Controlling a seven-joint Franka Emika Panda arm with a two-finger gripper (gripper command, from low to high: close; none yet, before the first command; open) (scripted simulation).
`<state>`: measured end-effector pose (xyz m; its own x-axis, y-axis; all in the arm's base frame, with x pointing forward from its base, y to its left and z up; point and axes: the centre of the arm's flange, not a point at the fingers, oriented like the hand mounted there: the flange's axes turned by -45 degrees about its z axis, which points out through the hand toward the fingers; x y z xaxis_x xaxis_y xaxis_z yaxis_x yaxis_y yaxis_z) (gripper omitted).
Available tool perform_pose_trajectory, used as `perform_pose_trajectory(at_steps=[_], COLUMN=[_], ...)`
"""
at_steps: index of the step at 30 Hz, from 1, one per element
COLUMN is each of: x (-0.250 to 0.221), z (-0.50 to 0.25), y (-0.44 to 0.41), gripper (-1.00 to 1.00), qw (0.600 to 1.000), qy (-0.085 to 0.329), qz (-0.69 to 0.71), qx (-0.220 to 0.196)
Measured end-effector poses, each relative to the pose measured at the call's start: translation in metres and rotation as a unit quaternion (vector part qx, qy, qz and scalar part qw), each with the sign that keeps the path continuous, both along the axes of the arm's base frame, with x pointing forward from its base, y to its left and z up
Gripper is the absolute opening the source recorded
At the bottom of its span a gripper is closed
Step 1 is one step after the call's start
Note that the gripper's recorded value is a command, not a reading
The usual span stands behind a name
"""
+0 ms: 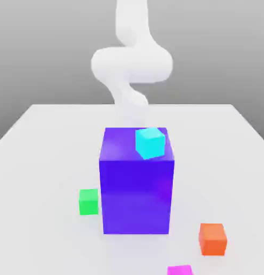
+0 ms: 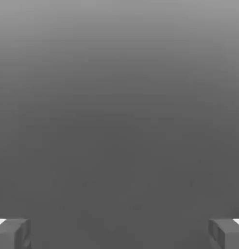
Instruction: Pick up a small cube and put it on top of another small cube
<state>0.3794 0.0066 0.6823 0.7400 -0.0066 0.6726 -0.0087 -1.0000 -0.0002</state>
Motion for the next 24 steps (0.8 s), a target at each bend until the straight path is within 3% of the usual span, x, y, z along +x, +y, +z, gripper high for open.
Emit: perform_pose_trajectory(at_steps=[12,24], x=[0.122,0.162], z=[-0.174,-0.384], y=[0.035,0.073], gripper=[0.00,0.00], qw=[0.989,0.955], qy=[0.149,0.292], qz=[0.014,0.040], qx=[-0.018,-0.022])
